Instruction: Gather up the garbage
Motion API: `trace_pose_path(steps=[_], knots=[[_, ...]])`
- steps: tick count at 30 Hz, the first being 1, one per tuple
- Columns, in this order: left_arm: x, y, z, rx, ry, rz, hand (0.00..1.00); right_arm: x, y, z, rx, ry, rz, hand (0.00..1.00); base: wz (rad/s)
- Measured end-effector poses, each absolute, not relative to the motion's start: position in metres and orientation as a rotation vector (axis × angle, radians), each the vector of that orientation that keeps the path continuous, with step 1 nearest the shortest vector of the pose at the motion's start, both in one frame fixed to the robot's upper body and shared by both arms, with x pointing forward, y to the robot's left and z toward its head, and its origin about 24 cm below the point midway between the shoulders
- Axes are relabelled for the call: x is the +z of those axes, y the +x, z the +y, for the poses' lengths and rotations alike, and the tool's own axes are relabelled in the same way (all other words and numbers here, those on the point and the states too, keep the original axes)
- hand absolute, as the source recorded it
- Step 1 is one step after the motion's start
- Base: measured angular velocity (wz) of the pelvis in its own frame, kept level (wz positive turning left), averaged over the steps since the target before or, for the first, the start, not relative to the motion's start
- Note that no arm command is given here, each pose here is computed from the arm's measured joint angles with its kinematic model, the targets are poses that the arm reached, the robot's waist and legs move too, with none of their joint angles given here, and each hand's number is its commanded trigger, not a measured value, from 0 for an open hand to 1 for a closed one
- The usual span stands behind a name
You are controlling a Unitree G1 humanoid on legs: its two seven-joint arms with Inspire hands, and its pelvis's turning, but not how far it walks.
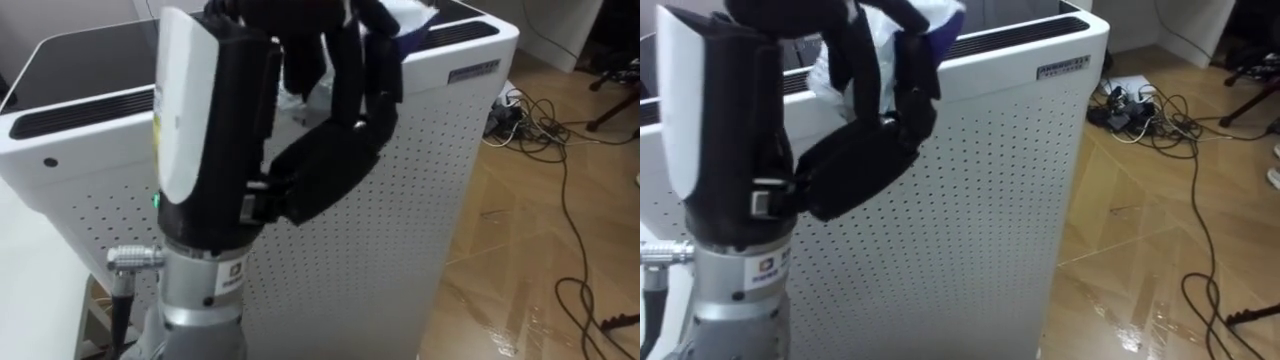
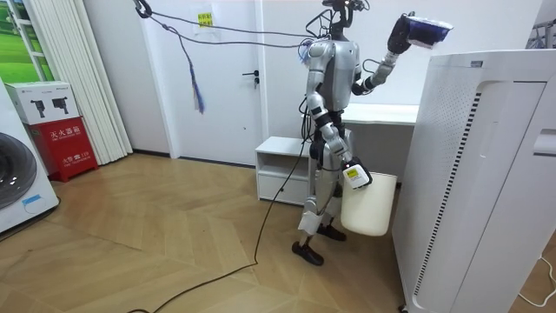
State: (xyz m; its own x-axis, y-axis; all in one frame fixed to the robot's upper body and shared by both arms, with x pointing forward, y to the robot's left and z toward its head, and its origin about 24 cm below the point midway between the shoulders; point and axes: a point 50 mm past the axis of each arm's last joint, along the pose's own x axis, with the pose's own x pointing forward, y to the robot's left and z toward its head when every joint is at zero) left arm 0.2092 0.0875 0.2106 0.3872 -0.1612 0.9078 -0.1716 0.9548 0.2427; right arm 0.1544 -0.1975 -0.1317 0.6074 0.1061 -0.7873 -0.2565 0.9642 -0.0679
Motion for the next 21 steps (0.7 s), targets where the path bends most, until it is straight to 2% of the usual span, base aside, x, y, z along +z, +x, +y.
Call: trace_pose_path(steps=[6, 21], knots=[[0.215, 0.211, 0.089, -0.063, 0.096, -1.092, 1.0, -0.132, 0.155, -0.192, 0.206, -0.173, 0.891, 1.0, 0.0], [0.213, 0.214, 0.089, -0.157, 0.111, -1.057, 1.0, -0.131, 0.162, -0.187, 0.186, -0.16, 0.875, 1.0, 0.07]])
